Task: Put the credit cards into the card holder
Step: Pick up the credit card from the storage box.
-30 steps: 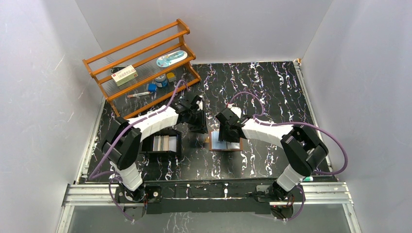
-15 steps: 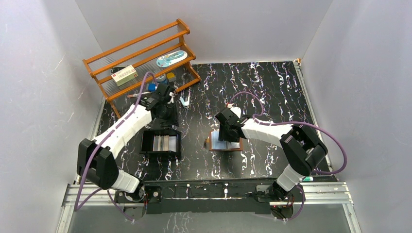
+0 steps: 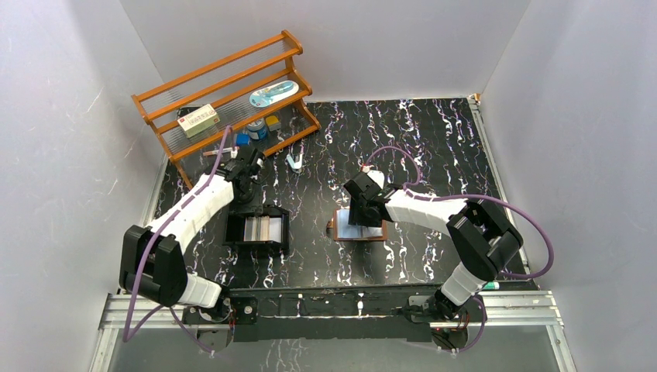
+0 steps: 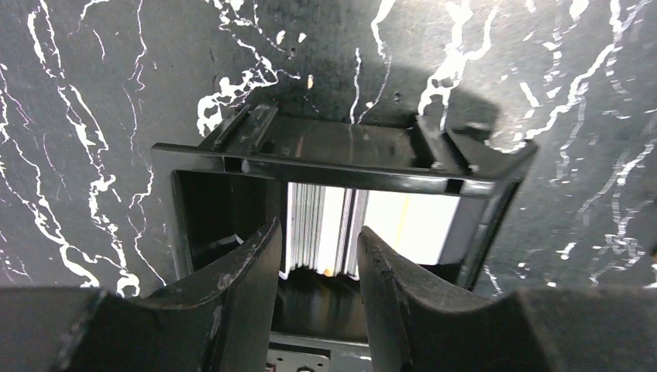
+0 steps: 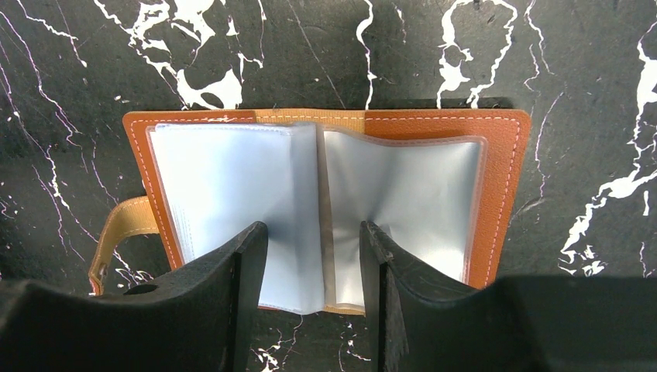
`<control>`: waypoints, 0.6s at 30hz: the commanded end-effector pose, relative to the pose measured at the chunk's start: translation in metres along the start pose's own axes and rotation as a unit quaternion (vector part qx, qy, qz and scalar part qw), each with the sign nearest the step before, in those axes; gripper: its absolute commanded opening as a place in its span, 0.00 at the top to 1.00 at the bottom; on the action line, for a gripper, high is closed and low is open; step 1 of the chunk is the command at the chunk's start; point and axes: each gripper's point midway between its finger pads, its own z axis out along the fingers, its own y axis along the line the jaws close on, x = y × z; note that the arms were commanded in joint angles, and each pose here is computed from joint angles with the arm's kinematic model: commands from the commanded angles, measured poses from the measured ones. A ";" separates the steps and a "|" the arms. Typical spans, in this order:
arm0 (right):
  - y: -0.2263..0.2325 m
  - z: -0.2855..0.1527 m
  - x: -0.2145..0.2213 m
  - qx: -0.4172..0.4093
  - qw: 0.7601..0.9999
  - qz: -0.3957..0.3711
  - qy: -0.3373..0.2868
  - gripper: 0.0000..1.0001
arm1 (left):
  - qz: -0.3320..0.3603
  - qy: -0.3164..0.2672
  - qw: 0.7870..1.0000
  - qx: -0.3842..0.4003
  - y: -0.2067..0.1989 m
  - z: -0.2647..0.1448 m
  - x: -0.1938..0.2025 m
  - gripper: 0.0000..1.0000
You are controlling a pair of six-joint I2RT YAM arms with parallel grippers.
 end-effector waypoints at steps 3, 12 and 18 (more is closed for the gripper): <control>-0.022 0.011 0.022 0.031 0.999 -0.013 0.028 0.45 | 0.019 -0.001 0.999 -0.046 0.021 0.017 0.010 0.61; -0.021 0.012 0.021 0.028 0.999 -0.012 0.026 0.45 | 0.034 0.017 0.998 -0.048 0.019 0.039 0.018 0.61; -0.021 0.011 0.020 0.029 0.999 -0.012 0.023 0.45 | 0.036 0.035 0.998 -0.032 0.012 0.048 0.026 0.62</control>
